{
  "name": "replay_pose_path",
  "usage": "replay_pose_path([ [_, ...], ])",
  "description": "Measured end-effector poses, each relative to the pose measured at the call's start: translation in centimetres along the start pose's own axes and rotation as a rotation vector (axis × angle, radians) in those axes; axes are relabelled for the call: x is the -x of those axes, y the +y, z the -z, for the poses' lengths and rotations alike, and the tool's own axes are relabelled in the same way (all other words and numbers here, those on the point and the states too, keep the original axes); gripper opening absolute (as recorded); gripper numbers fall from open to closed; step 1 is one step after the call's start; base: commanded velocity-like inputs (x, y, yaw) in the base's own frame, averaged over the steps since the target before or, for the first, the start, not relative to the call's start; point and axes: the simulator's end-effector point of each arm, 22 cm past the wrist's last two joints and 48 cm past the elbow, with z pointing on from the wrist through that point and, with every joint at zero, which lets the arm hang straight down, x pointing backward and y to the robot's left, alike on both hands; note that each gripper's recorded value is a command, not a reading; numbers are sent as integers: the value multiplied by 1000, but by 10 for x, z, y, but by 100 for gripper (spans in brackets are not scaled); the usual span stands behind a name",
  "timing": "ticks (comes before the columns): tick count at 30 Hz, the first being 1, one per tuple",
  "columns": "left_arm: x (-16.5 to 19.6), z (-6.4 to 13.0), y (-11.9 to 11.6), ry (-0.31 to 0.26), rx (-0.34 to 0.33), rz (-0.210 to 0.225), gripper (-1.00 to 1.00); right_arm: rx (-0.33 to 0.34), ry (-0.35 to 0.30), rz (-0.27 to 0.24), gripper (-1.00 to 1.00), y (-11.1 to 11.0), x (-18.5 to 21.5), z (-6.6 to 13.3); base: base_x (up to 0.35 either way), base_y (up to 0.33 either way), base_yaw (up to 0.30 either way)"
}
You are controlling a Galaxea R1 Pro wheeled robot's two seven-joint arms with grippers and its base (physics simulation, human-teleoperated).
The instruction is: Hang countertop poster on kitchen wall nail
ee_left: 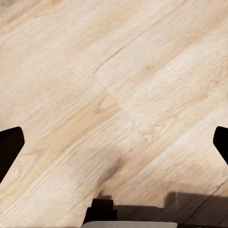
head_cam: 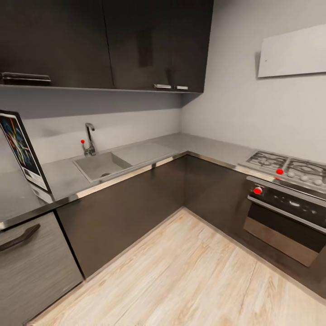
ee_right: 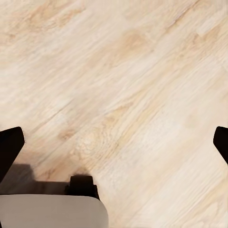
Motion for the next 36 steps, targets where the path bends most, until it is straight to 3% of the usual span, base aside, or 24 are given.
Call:
replay_pose_path([
  [23, 0, 0, 0, 0, 0, 0, 100, 0, 0, 1, 100, 0, 0, 0, 9, 3, 291],
  [36, 0, 0, 8, -1, 16, 20, 100, -5, 5, 4, 100, -8, -2, -1, 119, 67, 43],
])
